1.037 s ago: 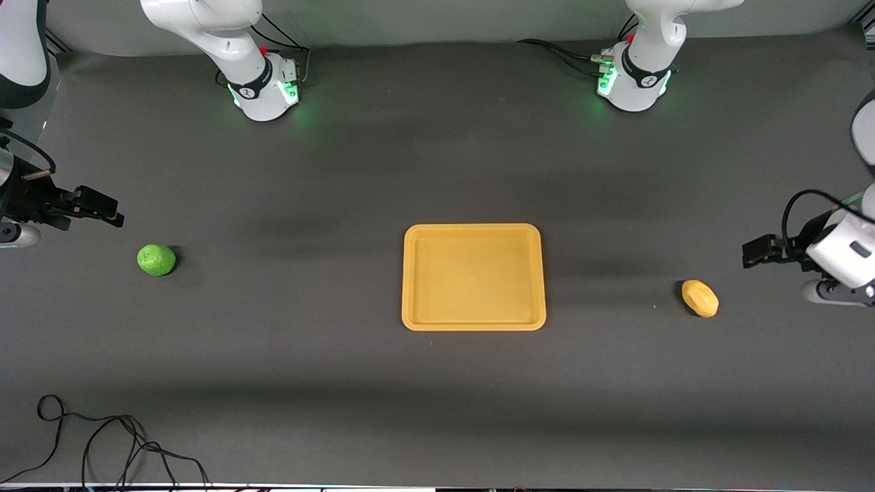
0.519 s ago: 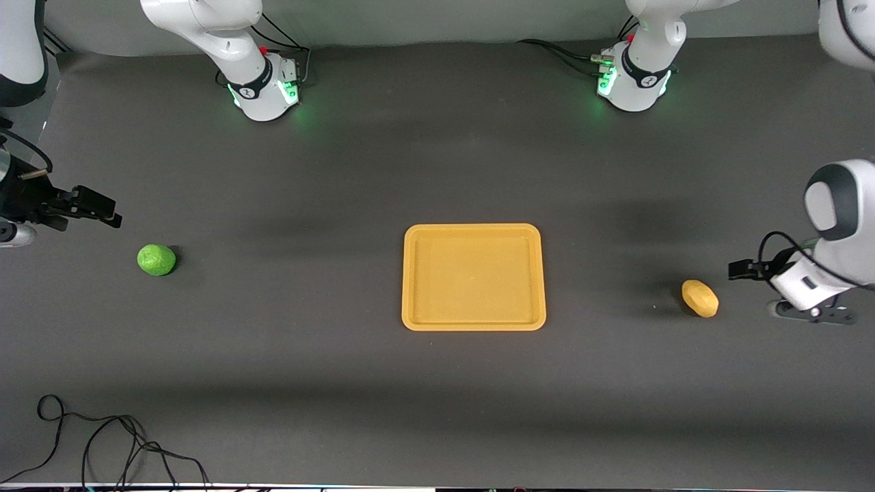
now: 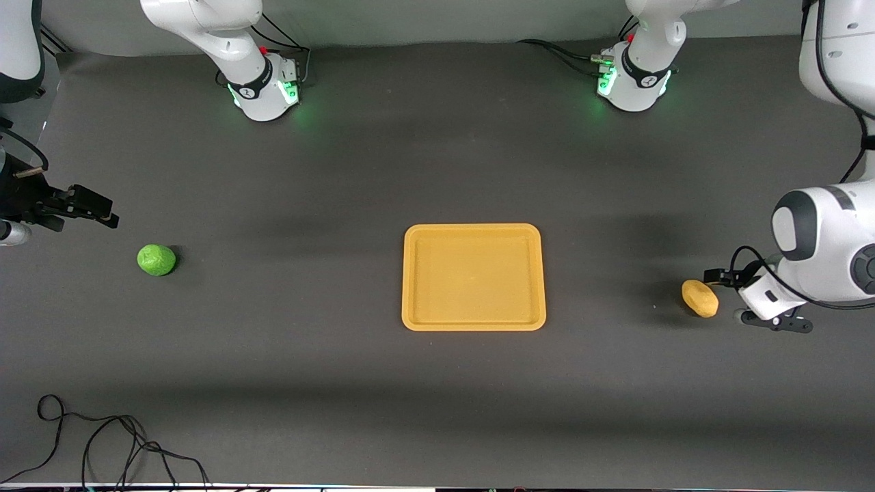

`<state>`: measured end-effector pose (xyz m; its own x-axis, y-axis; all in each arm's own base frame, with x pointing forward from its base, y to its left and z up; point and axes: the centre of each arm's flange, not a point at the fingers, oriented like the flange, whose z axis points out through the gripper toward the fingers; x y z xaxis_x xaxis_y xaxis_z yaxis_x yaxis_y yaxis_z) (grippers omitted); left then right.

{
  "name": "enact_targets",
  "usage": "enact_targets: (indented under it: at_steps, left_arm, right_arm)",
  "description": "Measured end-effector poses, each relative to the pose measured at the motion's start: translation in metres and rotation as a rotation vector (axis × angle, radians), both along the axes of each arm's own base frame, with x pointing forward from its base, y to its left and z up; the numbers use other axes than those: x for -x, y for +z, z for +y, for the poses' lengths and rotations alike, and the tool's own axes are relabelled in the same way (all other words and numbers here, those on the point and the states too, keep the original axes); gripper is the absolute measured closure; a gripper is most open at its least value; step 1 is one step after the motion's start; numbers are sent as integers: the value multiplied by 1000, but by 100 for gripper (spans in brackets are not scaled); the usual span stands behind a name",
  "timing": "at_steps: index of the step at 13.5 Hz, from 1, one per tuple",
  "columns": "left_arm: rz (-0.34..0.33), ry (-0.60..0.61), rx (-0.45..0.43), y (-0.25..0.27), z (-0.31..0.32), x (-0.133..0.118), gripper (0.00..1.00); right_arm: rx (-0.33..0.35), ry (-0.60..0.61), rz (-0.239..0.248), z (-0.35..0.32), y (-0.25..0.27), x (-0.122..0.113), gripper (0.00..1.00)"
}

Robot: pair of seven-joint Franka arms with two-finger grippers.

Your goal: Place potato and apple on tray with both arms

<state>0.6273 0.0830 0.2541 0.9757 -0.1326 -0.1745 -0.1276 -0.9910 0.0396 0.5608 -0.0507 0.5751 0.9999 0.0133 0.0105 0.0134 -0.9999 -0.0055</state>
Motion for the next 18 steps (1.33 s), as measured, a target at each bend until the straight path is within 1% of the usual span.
enact_targets:
  at_steps: [3,4,5,6,7,8,9,11,14,16,18]
  left_arm:
    - [-3,53,45,-35,3,-1,11]
    - [-1,63,49,-45,5,-1,12]
    - [-4,67,49,-53,6,-1,15]
    - [-9,75,49,-62,8,-1,15]
    - [-11,91,47,-68,8,-1,23]
    - [-13,116,44,-68,7,-3,33]
    - [-22,141,40,-63,4,-8,39]
    - [-24,166,37,-46,-9,-21,39]
    - [23,211,30,5,-52,-39,39]
    - [25,234,16,53,-114,-47,39]
    - [18,229,1,83,-200,-41,39]
  right_arm:
    - [0,-1,-1,-1,0,0,0]
    - [0,-1,-1,-1,0,0,0]
    - [0,-1,-1,-1,1,0,0]
    - [0,-1,-1,-1,1,0,0]
    - [0,-1,-1,-2,1,0,0]
    - [0,-1,-1,-2,1,0,0]
    - [0,0,-1,-3,1,0,0]
    - [1,17,-1,-6,1,1,0]
    - [2,35,6,-41,-3,6,0]
    - [-1,34,20,-87,-10,16,0]
    - [-8,24,34,-137,-18,33,0]
